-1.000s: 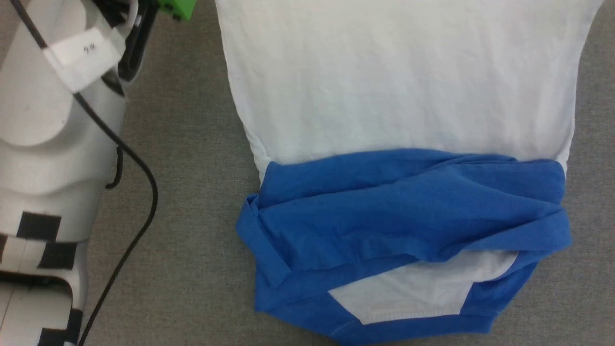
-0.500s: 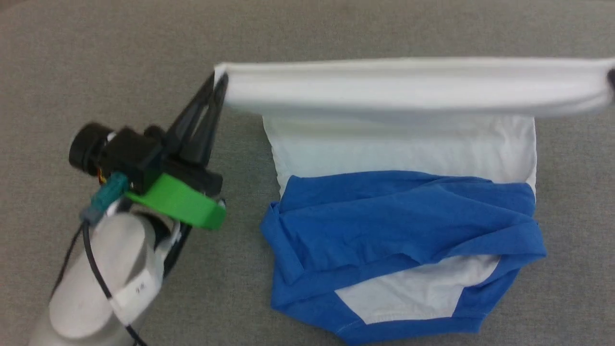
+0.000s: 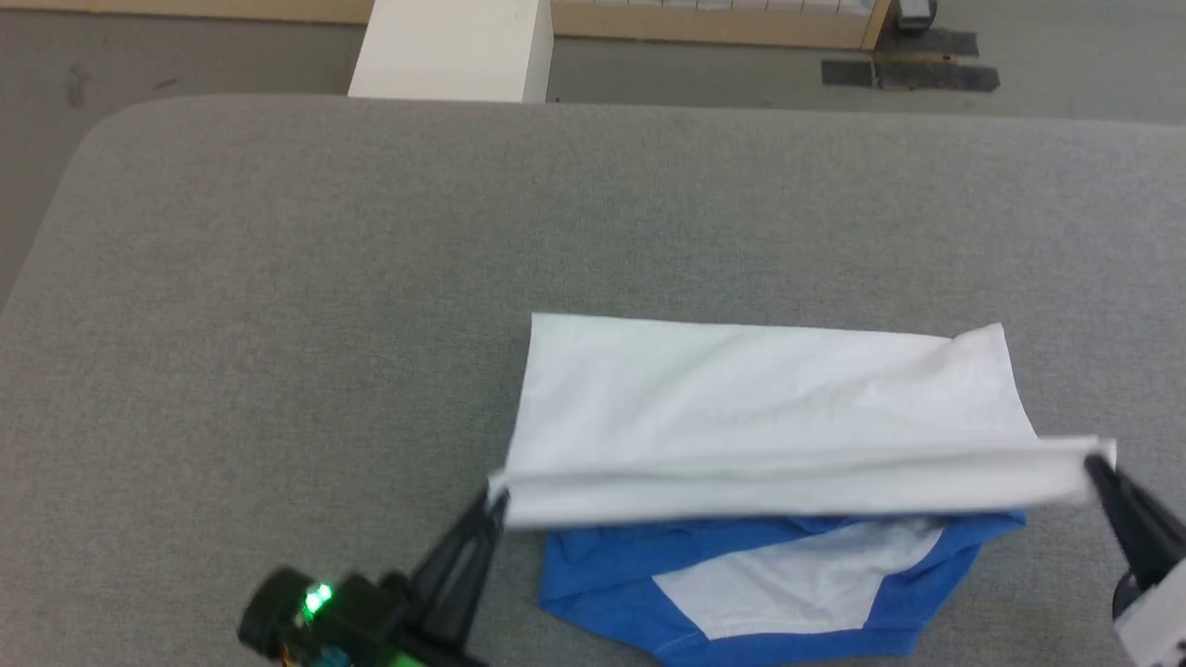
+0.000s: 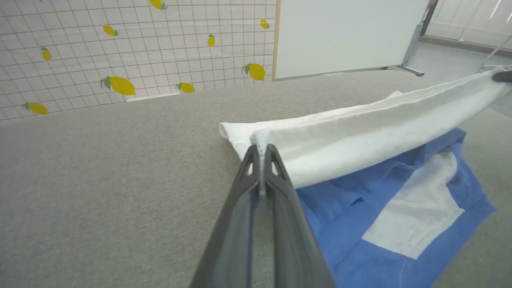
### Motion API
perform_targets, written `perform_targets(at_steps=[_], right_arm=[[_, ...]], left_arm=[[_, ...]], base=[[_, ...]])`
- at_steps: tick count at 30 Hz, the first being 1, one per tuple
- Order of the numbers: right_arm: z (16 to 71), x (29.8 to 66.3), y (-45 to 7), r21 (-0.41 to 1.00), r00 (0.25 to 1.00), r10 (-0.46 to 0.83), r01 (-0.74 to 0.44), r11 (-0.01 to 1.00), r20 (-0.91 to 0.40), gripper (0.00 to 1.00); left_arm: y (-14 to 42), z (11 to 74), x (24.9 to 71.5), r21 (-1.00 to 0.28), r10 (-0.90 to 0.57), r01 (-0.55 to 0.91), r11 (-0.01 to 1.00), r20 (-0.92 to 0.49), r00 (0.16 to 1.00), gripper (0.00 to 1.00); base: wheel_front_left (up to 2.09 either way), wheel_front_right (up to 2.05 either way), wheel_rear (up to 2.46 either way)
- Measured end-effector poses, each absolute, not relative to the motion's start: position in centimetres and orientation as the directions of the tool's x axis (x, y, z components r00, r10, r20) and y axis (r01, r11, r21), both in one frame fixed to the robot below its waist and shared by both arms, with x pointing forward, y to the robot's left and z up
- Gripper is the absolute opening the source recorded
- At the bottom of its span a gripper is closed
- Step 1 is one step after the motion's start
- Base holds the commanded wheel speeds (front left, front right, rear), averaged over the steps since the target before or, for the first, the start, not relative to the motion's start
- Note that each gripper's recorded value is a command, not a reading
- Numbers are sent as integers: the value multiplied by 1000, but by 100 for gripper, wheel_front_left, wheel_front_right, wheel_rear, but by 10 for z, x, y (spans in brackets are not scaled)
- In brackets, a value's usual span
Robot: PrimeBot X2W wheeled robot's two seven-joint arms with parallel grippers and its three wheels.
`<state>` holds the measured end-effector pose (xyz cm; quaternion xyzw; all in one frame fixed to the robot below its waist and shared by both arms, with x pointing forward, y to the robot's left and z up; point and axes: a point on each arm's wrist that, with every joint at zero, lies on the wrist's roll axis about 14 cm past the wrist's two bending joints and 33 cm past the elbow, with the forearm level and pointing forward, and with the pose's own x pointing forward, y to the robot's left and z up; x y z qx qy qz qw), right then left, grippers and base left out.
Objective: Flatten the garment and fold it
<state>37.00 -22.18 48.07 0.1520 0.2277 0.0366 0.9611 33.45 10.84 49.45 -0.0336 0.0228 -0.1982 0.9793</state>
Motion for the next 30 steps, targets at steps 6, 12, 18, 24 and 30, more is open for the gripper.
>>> perform_targets(at_steps=[6,12,18,24,30], right_arm=[[464,329,-229,319,866,99,73,945,-490,0],[448,305,-223,324,844,99,91,942,-527,0],[437,298,-213,324,836,116,77,943,-536,100],[441,300,-213,326,850,118,66,943,-514,100],[469,316,-227,297,893,94,46,954,-441,100]], left_arm=[[100,462,297,-130,-402,385,914,-140,905,0],[103,423,272,-100,-425,414,905,-269,864,0],[102,407,264,-108,-431,419,902,-313,846,100],[115,427,288,-186,-314,274,943,-235,920,100],[166,512,333,-277,-42,53,959,43,998,100]], base=[[0,0,0],[0,0,0],[0,0,0],[0,0,0],[0,0,0]])
